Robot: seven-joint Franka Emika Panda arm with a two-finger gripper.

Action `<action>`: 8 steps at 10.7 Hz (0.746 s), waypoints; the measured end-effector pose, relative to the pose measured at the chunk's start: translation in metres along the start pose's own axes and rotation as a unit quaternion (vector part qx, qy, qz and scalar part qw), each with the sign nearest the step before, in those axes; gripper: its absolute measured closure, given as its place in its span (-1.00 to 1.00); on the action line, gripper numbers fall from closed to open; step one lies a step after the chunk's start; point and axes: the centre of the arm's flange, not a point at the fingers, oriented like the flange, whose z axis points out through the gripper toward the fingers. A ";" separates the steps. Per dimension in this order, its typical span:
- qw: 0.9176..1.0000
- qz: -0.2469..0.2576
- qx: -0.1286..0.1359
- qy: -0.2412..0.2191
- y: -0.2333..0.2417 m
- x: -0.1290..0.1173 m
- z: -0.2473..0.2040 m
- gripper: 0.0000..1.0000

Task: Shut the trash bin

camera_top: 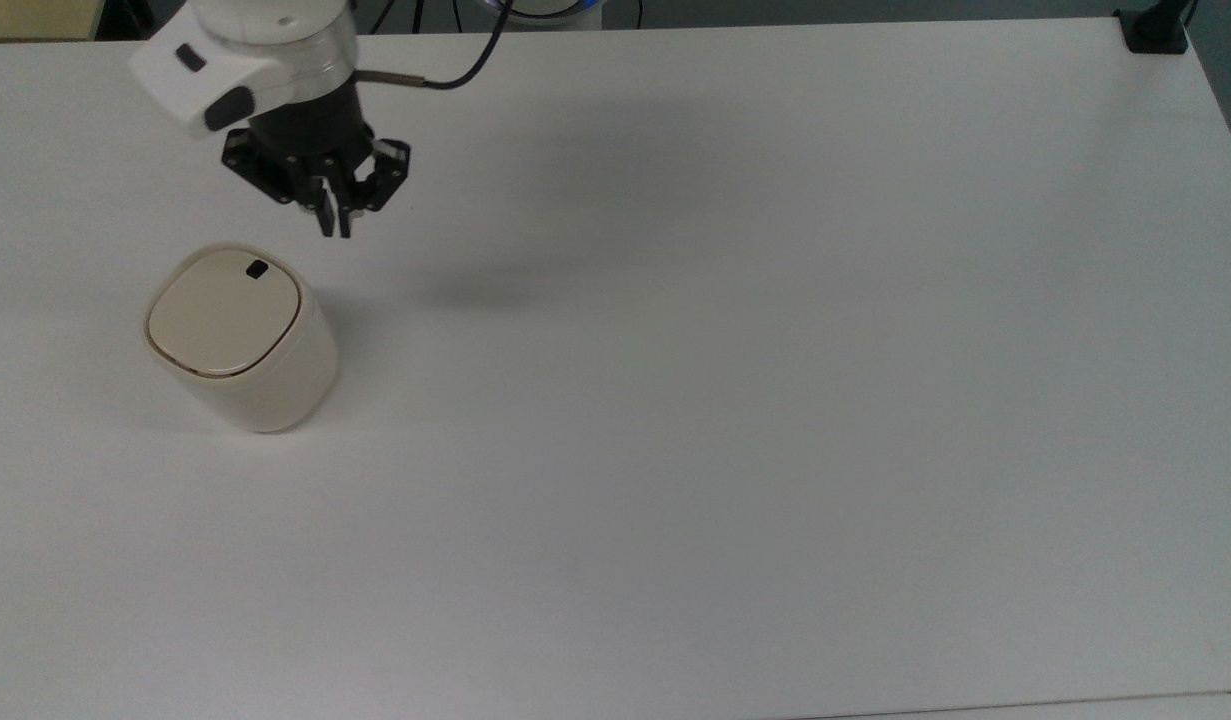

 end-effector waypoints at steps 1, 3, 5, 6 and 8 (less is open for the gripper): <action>1.000 -0.011 0.003 -0.007 -0.024 -0.004 -0.012 0.73; 0.999 -0.021 0.006 -0.024 -0.056 -0.012 -0.027 0.74; 0.999 -0.006 0.007 -0.033 -0.067 -0.026 -0.050 0.73; 0.999 0.001 0.007 -0.037 -0.076 -0.031 -0.057 0.72; 0.999 0.005 0.006 -0.044 -0.092 -0.037 -0.062 0.64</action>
